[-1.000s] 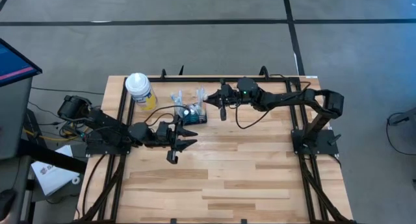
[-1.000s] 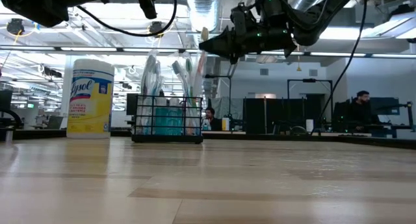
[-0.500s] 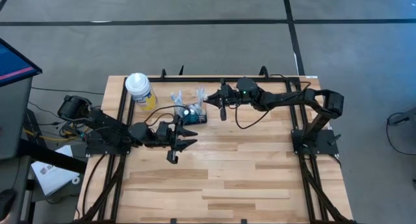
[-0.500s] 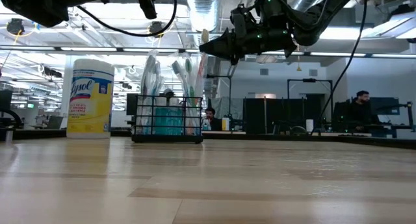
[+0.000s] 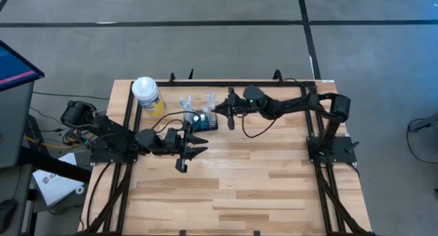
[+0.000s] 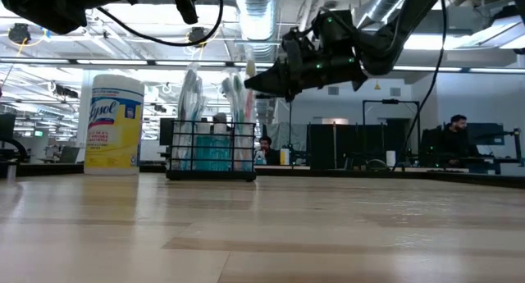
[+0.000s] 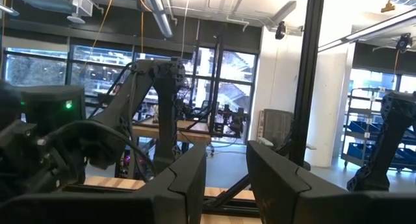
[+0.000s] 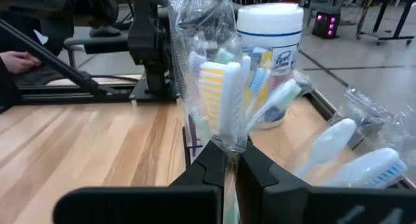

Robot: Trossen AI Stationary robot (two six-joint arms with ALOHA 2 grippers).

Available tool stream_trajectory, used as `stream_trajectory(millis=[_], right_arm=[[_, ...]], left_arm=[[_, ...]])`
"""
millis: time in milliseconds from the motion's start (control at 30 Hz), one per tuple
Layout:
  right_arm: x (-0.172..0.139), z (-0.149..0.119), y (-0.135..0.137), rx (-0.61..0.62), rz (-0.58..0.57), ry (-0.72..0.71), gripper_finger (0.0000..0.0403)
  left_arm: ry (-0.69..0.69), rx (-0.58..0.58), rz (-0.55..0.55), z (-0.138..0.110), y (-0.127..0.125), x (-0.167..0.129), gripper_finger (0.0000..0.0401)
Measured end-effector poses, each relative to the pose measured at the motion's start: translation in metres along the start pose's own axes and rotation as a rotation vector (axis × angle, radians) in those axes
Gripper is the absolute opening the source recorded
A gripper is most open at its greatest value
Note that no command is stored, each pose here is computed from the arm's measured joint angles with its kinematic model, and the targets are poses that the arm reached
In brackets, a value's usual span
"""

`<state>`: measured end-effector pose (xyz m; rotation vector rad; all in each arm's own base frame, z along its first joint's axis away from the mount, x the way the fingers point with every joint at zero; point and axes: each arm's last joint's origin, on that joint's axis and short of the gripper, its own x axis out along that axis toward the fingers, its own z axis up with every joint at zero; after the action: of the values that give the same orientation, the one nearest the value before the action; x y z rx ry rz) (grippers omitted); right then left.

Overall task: Pick & Place toothbrushing station
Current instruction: Put the orange toothbrush into the mesh organizer

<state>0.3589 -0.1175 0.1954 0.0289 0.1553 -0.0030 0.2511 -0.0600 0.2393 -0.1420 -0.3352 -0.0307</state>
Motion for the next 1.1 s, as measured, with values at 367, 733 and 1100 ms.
stream_trajectory(millis=[367,733,1100], right_arm=[[0.002,-0.004,0.0,0.002,0.004,0.007,0.0003],[0.014,-0.03,-0.001,0.044,0.01,0.053,0.0021],[0.014,-0.032,-0.001,0.05,0.015,0.069,0.008]], left_arm=[[0.0,0.0,0.001,0.0,0.0,0.0,0.0106],[0.001,0.0,0.004,0.0,0.0,0.0,0.0107],[0.001,0.0,0.004,0.0,0.0,0.0,0.0106]])
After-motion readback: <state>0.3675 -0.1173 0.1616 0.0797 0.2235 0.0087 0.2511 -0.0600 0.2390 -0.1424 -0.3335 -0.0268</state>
